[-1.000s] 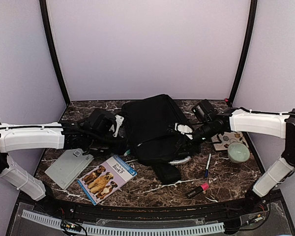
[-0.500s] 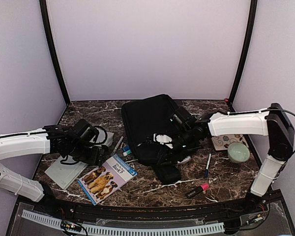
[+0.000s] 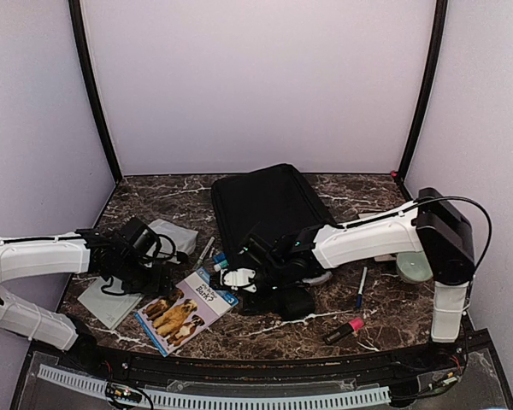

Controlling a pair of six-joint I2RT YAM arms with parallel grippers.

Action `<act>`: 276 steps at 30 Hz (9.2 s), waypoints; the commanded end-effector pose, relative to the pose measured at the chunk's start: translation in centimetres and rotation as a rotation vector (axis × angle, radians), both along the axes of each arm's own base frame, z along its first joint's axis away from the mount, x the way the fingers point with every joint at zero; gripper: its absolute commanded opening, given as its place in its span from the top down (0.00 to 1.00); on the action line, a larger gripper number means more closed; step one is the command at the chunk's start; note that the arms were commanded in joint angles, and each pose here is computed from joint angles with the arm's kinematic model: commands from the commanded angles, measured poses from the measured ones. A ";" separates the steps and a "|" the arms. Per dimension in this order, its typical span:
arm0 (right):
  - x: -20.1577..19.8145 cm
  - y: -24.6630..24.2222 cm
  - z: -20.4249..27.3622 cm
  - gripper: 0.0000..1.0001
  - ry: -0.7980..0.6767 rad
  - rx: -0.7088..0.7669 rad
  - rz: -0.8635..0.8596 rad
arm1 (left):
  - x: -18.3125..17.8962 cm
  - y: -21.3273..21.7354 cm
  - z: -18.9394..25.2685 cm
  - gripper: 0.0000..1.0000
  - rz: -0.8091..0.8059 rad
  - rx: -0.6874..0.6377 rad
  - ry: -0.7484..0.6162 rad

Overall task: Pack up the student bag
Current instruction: Move the student bag to the center of the board, then pick up the book at the center of the board, then pass from the left arm to the right, then pick up the largest pocket of the bag from the student bag.

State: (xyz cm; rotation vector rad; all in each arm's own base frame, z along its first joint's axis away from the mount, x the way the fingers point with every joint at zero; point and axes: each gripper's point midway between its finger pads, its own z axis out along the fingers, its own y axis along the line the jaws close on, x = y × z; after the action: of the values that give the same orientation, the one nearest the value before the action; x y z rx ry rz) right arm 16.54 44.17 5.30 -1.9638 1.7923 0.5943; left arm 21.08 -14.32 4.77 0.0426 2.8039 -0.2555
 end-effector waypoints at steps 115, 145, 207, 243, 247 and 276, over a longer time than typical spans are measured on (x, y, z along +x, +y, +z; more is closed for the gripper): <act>9.3 -6.3 12.4 0.48 0.529 0.297 -0.261 | 1.9 -9.8 16.3 1.00 -0.226 -0.686 -0.313; 8.6 -5.2 24.8 0.07 0.678 0.724 -0.063 | 5.6 -17.8 29.7 1.00 -0.606 -1.163 -0.741; 22.3 -25.5 23.1 1.00 -0.201 0.344 -0.931 | 13.1 -25.7 19.0 0.52 -0.626 -0.613 -0.689; 21.0 -33.2 24.1 1.00 -0.170 0.274 -1.081 | 13.7 -38.2 5.3 0.42 -1.069 -0.097 -0.519; 21.0 -33.1 24.0 1.00 -0.160 0.274 -1.079 | 14.3 -38.7 4.8 0.42 -1.068 -0.081 -0.525; 16.4 -29.2 30.4 1.00 0.014 0.470 -0.894 | 20.0 -37.0 17.0 1.00 -0.815 0.103 -0.840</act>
State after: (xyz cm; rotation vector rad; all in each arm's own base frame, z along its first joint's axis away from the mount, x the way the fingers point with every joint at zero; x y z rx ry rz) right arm 35.91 13.24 32.61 -0.6730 2.1357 0.4512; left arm 38.73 -53.17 10.14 1.2442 1.9828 -0.2703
